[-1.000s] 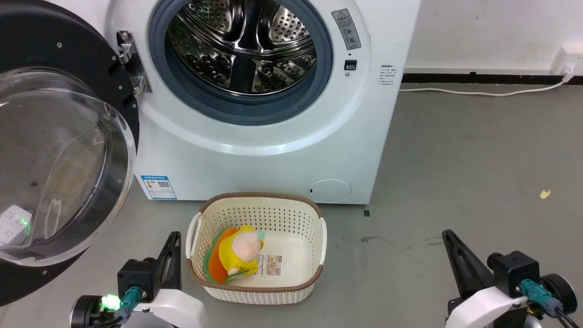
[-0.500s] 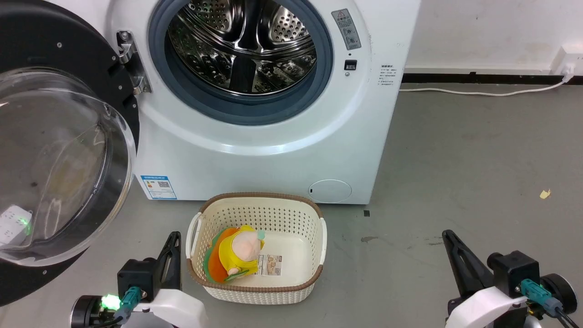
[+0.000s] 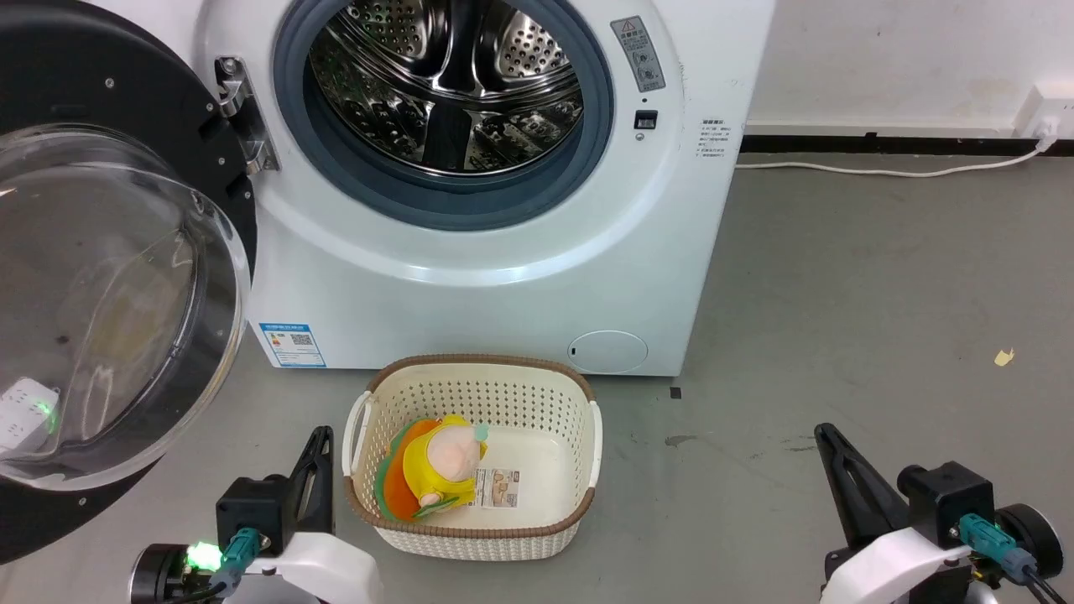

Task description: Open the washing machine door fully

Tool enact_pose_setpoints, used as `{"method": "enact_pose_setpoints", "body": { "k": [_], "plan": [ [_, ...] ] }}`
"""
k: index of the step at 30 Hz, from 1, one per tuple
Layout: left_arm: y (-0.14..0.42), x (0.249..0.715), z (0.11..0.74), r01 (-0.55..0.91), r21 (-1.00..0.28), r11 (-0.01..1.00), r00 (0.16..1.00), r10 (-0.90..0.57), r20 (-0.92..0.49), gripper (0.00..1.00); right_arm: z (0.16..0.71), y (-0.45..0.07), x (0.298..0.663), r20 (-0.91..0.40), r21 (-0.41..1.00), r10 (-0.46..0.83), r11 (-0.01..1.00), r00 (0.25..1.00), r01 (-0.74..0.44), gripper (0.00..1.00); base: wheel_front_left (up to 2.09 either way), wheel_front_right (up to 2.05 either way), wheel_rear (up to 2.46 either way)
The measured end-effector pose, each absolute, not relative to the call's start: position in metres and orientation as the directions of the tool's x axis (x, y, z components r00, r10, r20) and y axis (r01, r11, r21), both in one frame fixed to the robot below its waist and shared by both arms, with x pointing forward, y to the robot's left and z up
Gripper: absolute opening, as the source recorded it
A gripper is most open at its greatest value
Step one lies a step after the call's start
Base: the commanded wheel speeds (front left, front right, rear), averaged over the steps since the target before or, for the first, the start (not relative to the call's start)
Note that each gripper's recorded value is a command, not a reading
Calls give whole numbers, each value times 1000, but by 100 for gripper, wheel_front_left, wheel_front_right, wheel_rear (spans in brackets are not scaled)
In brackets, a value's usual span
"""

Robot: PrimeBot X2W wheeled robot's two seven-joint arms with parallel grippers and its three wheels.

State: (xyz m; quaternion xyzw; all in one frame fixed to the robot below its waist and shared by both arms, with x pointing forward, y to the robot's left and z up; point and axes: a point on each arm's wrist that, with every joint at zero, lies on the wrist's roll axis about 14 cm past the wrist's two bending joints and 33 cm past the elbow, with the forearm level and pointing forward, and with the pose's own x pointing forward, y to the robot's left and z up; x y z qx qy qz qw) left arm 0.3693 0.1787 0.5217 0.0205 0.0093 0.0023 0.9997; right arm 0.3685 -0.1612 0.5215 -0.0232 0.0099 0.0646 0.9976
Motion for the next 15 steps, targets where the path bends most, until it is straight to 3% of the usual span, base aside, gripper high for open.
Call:
{"method": "enact_pose_setpoints", "body": {
  "k": [15],
  "plan": [
    [179,369,522,-4,41,999,1000,5,-19,0,521,-161,368,-23,-45,128,991,991,-129,0,0,0,0]
  ]
}}
